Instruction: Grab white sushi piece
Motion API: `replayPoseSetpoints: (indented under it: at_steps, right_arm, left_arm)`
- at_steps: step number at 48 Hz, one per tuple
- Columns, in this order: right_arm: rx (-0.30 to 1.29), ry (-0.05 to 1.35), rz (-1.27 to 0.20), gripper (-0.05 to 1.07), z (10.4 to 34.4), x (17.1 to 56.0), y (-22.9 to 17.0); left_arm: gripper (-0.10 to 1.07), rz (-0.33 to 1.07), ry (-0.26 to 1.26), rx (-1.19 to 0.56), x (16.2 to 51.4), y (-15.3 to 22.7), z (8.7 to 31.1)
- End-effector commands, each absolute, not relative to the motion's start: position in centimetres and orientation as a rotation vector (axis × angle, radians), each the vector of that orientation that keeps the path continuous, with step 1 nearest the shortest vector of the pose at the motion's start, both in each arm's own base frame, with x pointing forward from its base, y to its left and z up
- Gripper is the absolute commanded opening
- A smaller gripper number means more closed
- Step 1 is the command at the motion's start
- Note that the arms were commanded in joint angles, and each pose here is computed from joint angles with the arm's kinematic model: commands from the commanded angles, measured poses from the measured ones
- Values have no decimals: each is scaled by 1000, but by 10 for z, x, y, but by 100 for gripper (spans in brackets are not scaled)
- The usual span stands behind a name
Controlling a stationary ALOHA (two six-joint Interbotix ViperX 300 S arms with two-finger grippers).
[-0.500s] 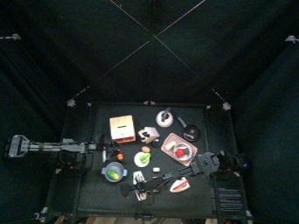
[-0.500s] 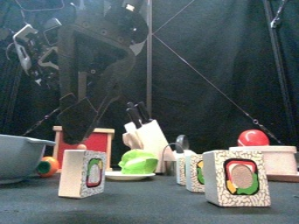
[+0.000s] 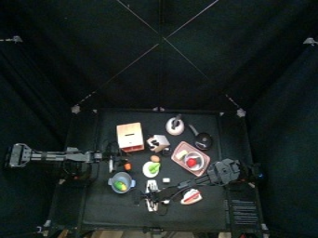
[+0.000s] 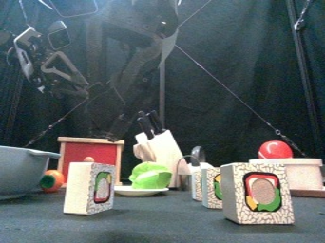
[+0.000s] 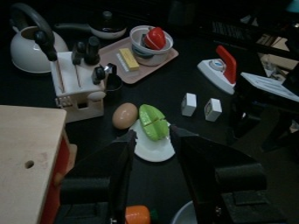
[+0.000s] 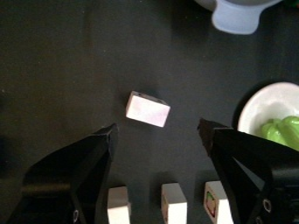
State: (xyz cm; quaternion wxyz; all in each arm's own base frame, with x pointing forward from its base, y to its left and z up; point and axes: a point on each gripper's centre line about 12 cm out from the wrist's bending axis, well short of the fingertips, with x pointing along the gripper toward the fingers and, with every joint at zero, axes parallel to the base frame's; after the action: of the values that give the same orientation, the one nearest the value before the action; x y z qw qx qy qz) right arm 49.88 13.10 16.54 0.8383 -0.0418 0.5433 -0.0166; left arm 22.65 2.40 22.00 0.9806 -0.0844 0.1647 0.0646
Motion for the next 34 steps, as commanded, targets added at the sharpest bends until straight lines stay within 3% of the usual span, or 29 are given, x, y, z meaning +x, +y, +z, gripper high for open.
replayPoseSetpoints:
  at_steps: [1, 34]
  right_arm:
    - [-29, 1068, -49, 101, 198, 493, 124]
    - [311, 989, -320, 101, 194, 441, 88]
  left_arm:
    - [77, 130, 318, -168, 229, 25, 225]
    - [77, 131, 318, -171, 229, 25, 225]
